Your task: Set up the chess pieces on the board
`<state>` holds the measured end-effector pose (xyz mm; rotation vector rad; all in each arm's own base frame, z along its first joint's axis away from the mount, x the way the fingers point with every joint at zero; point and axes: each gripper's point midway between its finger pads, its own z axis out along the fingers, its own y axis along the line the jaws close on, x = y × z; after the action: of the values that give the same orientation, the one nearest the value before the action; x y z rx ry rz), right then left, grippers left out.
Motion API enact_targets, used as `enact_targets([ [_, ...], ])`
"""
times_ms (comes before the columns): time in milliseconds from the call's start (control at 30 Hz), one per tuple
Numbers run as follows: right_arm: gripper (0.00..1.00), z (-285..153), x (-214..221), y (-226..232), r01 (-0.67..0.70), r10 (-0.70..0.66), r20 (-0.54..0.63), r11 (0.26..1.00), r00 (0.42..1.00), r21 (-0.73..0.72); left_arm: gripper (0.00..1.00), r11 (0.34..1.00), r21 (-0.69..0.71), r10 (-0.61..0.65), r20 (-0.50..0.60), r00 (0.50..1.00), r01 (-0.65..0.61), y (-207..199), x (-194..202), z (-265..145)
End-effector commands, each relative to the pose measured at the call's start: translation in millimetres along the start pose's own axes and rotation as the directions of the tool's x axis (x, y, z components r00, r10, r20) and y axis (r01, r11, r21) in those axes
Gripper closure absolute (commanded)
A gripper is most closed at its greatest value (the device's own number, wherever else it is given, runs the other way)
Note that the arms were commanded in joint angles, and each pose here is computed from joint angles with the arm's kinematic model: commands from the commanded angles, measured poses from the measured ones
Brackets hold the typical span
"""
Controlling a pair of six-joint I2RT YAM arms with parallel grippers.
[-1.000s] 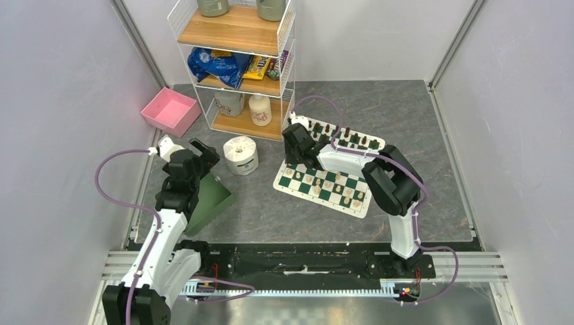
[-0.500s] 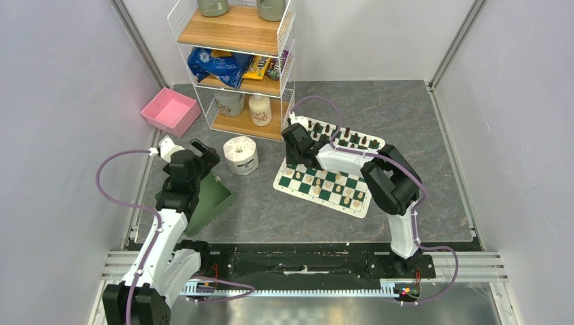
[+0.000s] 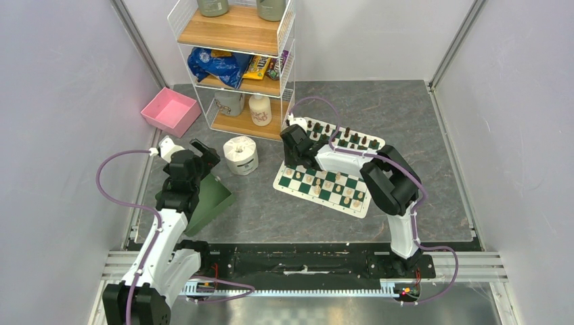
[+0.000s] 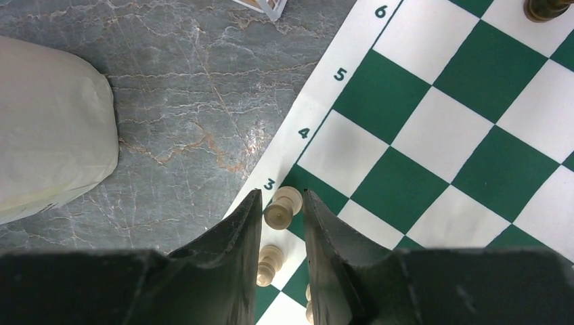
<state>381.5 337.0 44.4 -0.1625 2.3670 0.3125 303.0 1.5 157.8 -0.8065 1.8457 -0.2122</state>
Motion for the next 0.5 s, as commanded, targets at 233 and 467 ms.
enact_targets([
  [233, 0.71, 0.1, -14.4, 9.2, 0.006, -0.006, 0.037, 1.0, 0.999, 0.005, 0.0, 1.0, 0.004, 0.005, 0.047, 0.999, -0.006, -2.8, -12.5, 2.0],
  [467, 0.77, -19.2, -34.9, 12.0, 0.025, -0.025, 0.088, 1.0, 0.996, 0.0, 0.0, 1.0, 0.013, 0.003, 0.05, 0.999, -0.003, -5.6, -15.0, 0.8],
])
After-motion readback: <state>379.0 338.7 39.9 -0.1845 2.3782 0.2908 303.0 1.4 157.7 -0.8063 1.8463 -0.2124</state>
